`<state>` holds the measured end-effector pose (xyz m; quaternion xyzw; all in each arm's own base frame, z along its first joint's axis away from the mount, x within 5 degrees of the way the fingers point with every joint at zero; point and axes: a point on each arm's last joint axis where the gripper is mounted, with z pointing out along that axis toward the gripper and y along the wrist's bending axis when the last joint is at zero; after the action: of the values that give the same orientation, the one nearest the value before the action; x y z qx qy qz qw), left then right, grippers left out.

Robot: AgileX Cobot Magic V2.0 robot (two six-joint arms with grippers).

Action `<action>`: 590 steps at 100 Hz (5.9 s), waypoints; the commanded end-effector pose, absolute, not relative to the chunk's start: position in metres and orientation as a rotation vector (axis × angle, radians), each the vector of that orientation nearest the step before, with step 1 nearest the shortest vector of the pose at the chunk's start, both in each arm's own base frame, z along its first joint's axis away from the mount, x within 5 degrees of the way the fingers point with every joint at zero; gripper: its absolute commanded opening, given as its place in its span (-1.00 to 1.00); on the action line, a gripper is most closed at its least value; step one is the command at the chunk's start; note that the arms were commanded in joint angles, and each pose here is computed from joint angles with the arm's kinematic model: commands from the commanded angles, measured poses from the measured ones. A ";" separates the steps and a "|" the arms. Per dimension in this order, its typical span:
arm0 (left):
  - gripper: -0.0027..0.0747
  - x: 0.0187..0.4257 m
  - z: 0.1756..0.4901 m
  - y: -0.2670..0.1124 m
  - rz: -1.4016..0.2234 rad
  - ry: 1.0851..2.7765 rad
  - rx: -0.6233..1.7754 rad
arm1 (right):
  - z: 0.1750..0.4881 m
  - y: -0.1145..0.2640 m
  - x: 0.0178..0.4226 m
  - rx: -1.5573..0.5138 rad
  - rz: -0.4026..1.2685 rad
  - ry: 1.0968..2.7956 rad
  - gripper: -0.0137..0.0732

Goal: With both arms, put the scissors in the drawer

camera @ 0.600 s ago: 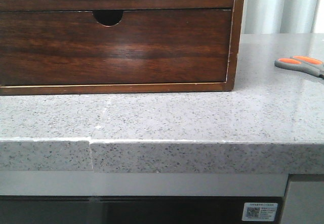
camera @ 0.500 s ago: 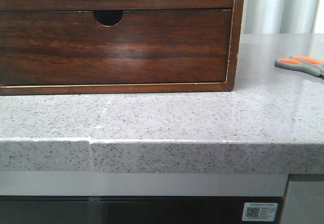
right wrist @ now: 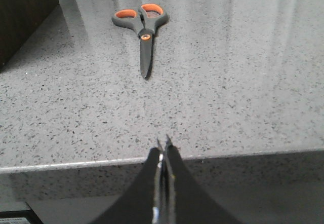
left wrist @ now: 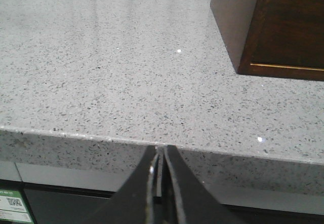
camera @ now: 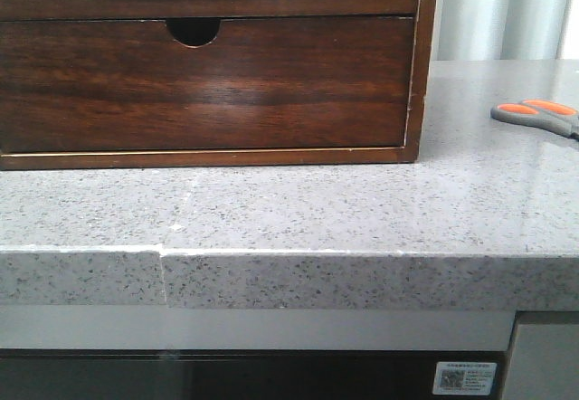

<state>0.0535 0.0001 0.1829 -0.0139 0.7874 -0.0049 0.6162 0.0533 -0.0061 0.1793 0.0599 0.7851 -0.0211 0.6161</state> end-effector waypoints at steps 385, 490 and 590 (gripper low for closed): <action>-0.70 0.216 0.323 -0.143 0.278 1.103 1.421 | 0.264 0.000 0.073 0.219 0.201 1.607 -0.85; -0.98 0.130 0.319 -0.128 0.186 0.914 1.427 | 0.264 0.000 0.073 0.219 0.201 1.607 -0.85; -0.15 0.087 0.362 -0.091 0.018 0.880 1.060 | 0.293 -0.002 0.099 0.141 0.099 1.726 -0.68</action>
<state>0.0995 -0.0972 0.3428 0.5301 0.4252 0.0480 0.7320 0.0863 0.0002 0.2699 0.0756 0.7773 0.0613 0.6215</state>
